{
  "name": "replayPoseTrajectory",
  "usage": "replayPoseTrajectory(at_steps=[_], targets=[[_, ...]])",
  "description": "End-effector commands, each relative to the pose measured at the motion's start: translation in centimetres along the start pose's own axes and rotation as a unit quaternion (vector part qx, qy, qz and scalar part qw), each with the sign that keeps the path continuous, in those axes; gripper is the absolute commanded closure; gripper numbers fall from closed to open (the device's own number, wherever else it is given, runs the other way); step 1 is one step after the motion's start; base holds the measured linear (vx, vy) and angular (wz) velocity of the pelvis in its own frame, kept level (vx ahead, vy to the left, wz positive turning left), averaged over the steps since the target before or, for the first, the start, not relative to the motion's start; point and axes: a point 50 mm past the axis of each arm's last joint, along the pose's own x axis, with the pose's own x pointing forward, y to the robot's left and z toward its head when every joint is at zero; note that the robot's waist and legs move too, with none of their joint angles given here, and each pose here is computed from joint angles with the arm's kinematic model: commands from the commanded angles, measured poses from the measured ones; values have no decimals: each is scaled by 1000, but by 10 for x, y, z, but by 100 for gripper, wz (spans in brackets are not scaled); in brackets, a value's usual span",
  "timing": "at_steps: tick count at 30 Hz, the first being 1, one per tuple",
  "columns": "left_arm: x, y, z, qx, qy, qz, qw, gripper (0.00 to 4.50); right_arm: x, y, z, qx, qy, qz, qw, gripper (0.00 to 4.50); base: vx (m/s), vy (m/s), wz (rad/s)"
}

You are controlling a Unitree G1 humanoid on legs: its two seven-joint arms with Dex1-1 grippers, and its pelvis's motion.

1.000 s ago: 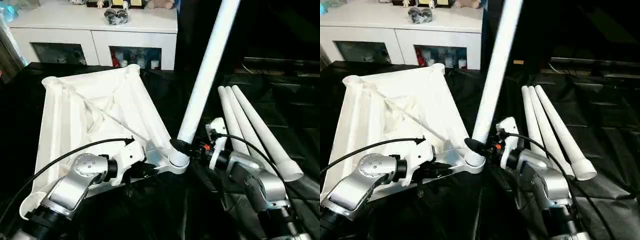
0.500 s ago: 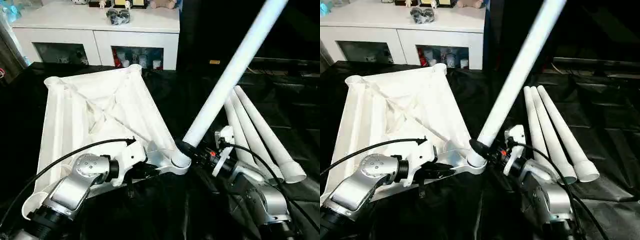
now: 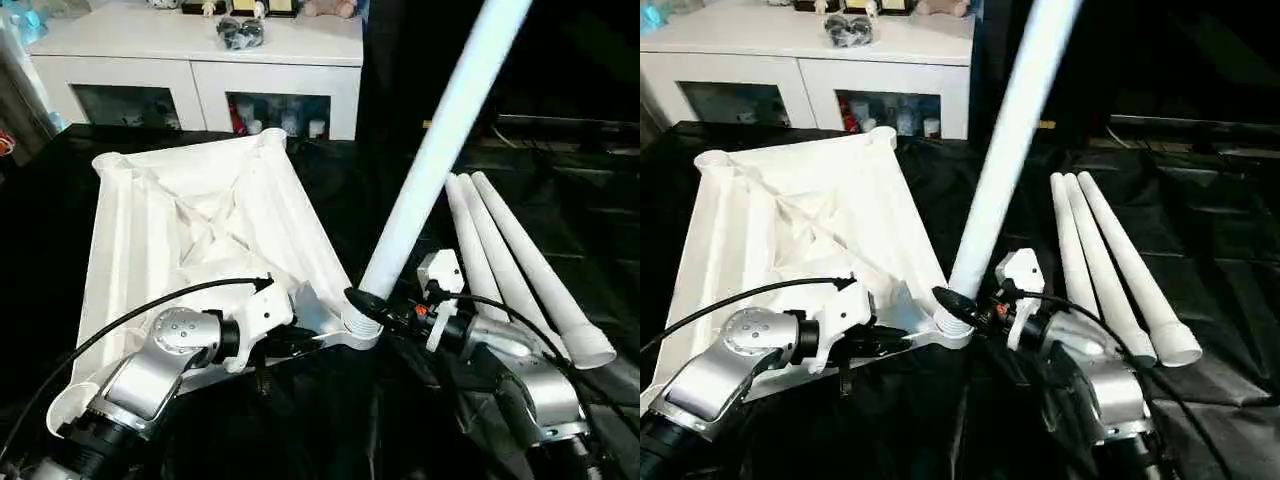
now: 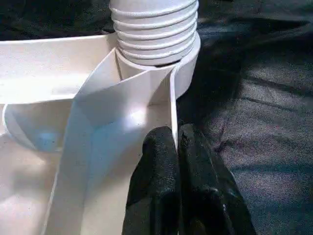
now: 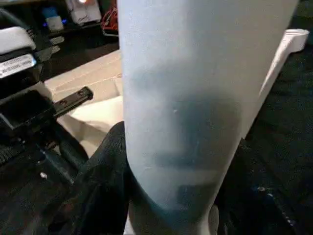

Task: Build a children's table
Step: Insert table leg to table base

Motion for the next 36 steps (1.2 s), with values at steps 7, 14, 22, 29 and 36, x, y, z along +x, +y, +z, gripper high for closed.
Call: replayPoseTrajectory(at_steps=[7, 14, 22, 29, 36], targets=[[0, 5, -4, 0, 4, 7, 1000, 450, -2, 3, -16, -14, 75, 61, 995, 262, 0, 0, 0], [1, 5, -4, 5, 5, 3, 1000, 450, -1, 8, -17, -13, 89, 104, 991, 262, 0, 0, 0], [1, 0, 3, 25, -4, -29, 999, 450, 3, 13, -20, -10, 101, 149, 984, 262, 0, 0, 0], [-2, -3, 6, 40, -1, -57, 998, 450, 2, 17, -21, -14, 113, 185, 976, 262, 0, 0, 0], [-5, 6, 7, 47, 11, -33, 998, 450, 5, 18, -22, -19, 117, 203, 972, 262, 0, 0, 0]])
